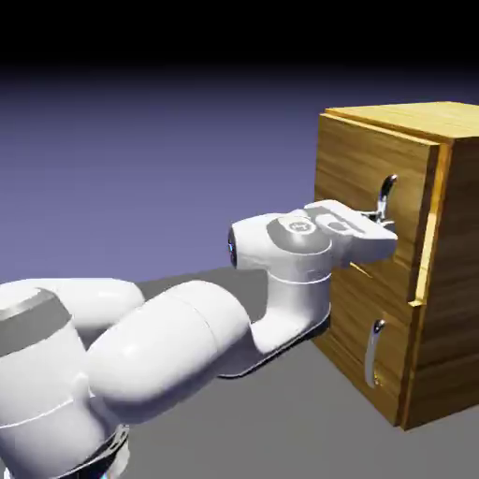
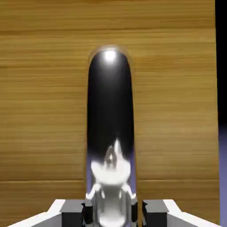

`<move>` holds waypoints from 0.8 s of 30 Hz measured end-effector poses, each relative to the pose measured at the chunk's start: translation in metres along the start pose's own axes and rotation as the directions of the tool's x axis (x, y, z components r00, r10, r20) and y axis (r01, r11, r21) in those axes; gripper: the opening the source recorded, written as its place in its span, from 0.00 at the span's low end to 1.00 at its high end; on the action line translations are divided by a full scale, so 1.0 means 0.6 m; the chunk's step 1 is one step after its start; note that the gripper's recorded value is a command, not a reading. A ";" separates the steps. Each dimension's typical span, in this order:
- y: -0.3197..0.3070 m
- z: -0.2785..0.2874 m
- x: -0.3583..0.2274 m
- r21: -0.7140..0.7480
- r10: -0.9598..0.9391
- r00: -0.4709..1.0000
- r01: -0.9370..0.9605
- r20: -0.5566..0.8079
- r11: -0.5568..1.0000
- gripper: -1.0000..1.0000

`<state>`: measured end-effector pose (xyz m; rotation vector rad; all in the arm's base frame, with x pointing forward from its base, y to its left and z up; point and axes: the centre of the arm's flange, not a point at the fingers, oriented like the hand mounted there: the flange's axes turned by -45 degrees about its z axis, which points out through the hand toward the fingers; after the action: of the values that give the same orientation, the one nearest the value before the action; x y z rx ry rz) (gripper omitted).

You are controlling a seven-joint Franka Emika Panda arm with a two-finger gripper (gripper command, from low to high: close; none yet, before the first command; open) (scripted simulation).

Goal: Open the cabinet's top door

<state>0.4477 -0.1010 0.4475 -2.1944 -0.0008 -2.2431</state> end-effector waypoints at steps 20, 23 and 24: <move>-0.097 -0.144 0.012 -0.294 -0.004 1.000 0.010 0.022 0.956 0.00; -0.118 -0.165 0.013 -0.346 -0.004 1.000 0.011 0.022 0.938 0.00; -0.126 -0.172 0.013 -0.362 -0.004 1.000 0.012 0.022 0.932 0.00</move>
<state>0.3441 -0.0260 0.4530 -2.3853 0.4413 -2.3855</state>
